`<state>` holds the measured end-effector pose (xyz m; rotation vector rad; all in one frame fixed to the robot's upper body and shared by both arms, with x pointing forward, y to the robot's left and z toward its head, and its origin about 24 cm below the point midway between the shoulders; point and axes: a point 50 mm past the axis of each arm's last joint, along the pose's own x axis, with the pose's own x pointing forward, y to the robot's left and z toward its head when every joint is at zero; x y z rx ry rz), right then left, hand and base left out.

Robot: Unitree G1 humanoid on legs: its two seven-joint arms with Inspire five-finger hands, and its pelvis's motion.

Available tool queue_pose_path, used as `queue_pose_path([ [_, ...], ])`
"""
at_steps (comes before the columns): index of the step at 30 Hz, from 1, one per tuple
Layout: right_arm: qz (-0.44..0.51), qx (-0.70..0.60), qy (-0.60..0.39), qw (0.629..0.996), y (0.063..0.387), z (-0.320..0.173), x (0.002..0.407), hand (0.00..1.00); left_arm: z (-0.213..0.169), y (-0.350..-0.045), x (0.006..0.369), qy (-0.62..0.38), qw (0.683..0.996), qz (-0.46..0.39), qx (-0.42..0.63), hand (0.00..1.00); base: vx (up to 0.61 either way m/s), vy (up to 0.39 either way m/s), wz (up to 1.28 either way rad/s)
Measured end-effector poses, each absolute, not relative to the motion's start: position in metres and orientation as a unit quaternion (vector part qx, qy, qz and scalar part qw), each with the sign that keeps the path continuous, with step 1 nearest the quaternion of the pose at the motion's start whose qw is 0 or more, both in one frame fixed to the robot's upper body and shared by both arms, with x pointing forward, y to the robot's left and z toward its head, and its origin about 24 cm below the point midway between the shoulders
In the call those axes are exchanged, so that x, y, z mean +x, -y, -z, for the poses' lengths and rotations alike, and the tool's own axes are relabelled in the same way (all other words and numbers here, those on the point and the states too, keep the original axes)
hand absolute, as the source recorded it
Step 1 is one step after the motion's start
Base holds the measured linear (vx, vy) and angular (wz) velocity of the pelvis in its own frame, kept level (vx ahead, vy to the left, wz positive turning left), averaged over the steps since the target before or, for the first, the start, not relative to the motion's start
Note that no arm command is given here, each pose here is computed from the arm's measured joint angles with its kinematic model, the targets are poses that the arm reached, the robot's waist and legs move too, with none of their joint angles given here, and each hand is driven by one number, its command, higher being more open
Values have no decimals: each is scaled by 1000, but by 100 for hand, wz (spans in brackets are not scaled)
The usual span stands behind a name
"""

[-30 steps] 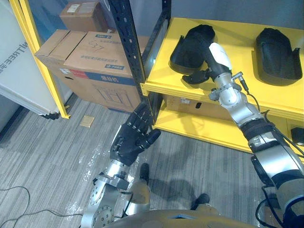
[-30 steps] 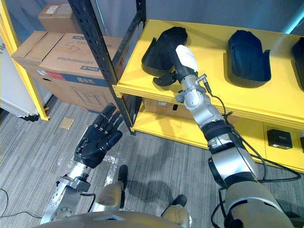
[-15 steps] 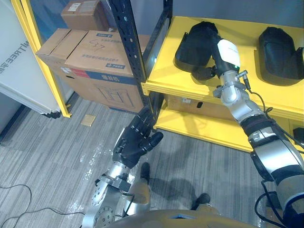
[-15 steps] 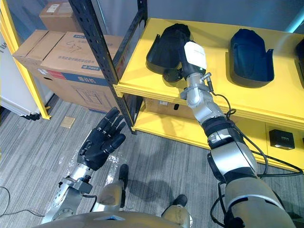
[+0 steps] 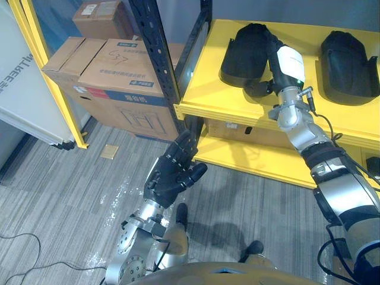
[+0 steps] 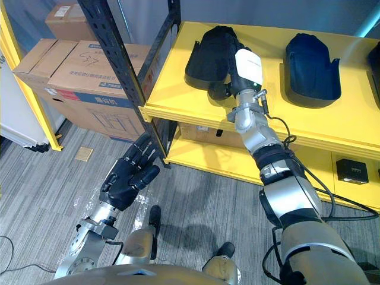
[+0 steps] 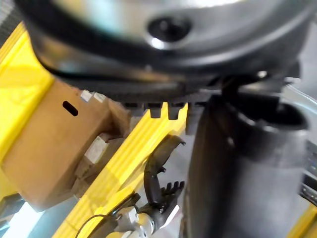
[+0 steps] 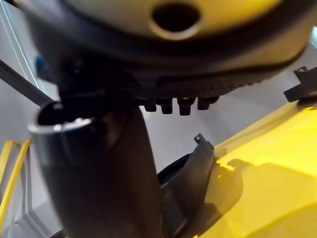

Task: Walk over and take three plastic housings, then place them on the shelf

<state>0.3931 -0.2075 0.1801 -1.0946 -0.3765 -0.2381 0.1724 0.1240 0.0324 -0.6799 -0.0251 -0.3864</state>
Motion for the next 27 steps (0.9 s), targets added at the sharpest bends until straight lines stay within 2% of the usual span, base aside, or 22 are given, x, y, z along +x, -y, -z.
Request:
queue_pose_path([
  [5,87,-496,194,842,201,-180,387,100,-31,-125,171,9,925,183,-331,100,5,-8,-8],
  [9,65,-435,231,868,193,-172,363,100,-31,-130,170,11,929,170,-329,100,6,-14,-3],
  [12,67,-378,245,890,190,-157,334,100,-28,-142,166,9,938,128,-321,100,10,-16,-19],
  [17,144,-261,233,926,222,-143,289,100,-44,-182,155,65,957,51,-279,100,10,-11,-24],
  [23,193,-180,222,939,250,-128,254,100,-66,-239,145,144,965,-50,-214,100,56,-4,-25],
  [26,215,-167,212,939,259,-119,243,100,-67,-266,136,159,961,-124,-190,100,34,-10,-10],
  [27,234,-177,202,934,265,-113,236,100,-61,-280,127,154,955,-177,-184,100,3,2,-5],
])
